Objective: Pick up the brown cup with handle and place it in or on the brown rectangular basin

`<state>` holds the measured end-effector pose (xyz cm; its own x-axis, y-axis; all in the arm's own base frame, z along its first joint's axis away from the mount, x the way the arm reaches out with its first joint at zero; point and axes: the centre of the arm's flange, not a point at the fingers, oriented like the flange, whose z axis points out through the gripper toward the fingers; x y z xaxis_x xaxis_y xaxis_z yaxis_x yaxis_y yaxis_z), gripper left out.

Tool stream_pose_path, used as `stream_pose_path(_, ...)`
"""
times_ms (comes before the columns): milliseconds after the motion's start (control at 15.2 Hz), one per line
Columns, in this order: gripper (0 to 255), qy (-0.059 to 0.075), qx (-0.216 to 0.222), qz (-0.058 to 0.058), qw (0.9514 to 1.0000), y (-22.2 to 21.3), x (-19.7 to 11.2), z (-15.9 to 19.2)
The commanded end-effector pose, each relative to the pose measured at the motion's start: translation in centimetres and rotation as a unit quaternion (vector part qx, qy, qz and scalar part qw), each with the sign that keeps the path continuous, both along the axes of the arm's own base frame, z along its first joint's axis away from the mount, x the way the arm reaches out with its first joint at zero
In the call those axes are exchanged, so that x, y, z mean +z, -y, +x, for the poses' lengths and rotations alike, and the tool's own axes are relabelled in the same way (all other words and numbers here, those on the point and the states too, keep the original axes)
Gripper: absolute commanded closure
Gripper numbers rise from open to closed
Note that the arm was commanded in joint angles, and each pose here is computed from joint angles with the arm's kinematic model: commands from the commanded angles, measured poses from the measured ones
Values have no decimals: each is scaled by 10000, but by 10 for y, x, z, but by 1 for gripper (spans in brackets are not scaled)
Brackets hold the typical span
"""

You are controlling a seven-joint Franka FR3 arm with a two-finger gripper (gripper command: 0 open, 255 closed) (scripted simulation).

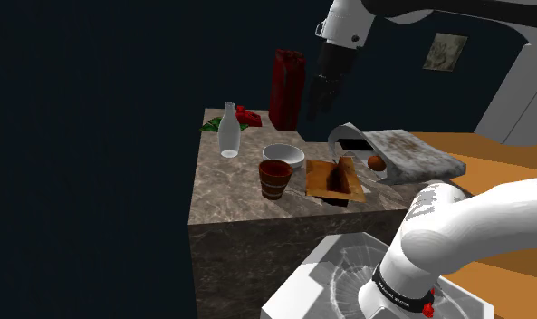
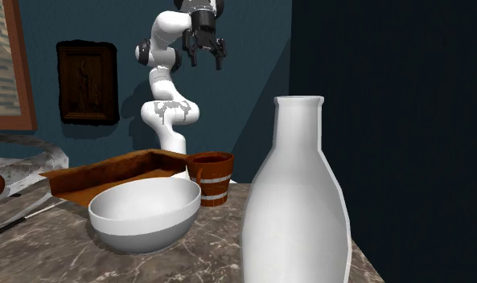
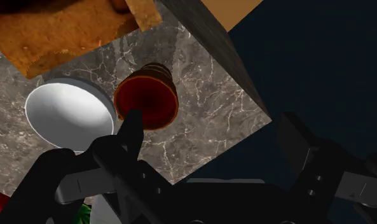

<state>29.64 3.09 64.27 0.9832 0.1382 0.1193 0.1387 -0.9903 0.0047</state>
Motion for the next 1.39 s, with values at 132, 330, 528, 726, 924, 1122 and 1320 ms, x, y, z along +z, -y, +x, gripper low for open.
stream_pose_path(132,0,-43,-331,26,9994,2,-17,21)
stream_pose_path(330,0,-108,-827,64,9965,8,-43,52)
stream_pose_path(528,0,-172,-1321,102,9910,16,-69,82)
stream_pose_path(726,0,-236,-1811,140,9831,28,-96,111)
stream_pose_path(924,0,-300,-2297,177,9726,41,-124,138)
stream_pose_path(1122,0,-362,-2777,214,9598,58,-151,163)
stream_pose_path(1320,0,-424,-3250,251,9444,76,-180,186)
